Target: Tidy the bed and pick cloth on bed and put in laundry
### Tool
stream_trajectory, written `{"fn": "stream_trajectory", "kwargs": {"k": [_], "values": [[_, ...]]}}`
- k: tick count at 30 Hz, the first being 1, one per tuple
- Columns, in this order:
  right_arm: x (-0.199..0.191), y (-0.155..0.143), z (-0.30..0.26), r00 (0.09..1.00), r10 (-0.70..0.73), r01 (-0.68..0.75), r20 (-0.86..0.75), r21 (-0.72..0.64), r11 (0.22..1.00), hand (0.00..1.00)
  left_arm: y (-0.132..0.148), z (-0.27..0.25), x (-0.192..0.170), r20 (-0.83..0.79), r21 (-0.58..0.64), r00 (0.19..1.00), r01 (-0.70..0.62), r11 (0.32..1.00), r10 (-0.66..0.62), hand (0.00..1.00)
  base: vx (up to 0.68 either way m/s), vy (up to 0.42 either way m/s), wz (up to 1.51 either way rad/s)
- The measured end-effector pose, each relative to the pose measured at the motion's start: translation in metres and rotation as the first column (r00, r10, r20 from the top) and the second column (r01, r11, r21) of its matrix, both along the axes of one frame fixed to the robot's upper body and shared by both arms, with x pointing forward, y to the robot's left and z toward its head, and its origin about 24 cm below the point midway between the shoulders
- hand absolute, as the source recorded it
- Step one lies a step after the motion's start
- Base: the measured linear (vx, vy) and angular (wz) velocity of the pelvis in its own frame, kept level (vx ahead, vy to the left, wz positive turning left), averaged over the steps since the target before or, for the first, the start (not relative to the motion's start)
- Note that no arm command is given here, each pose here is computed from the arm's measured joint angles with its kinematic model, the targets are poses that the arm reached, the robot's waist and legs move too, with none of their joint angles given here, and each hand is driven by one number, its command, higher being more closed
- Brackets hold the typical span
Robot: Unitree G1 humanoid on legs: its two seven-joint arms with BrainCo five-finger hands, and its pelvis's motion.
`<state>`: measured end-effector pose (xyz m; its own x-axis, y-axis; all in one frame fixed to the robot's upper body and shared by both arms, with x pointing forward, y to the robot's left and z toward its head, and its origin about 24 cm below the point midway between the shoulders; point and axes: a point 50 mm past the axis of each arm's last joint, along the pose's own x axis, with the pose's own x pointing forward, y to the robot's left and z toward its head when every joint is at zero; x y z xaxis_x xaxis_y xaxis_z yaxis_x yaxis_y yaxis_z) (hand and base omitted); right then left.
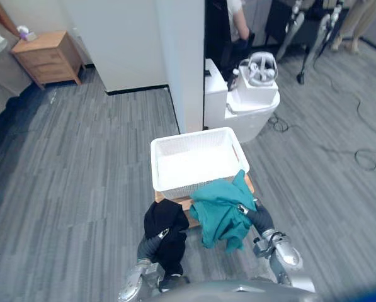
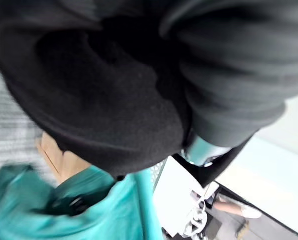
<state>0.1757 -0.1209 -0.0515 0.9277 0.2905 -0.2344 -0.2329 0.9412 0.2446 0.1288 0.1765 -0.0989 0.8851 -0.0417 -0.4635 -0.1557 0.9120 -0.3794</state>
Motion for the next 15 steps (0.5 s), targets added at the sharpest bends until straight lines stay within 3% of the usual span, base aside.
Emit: {"fn": "stream_trajectory", "kwargs": {"k": [6, 9, 15], "values": [[0.008, -0.008, 0.022, 0.991, -0.066, 0.068, 0.120, -0.012, 0.998, 1.00, -0.016, 0.007, 0.029, 0.048, -0.004, 0.995, 0.093, 0.996, -0.093, 1.00, 0.22, -0.234, 0.84], [0.016, -0.022, 0.034, 0.978, -0.113, 0.122, 0.175, -0.038, 0.992, 1.00, -0.030, 0.009, 0.030, 0.064, -0.024, 0.987, 0.147, 0.989, -0.145, 1.00, 0.23, -0.201, 0.48], [0.024, -0.029, 0.062, 0.944, -0.165, 0.181, 0.285, -0.030, 0.983, 1.00, -0.027, 0.008, 0.022, 0.055, -0.010, 0.989, 0.135, 0.991, -0.135, 1.00, 0.05, -0.056, 0.25]]}}
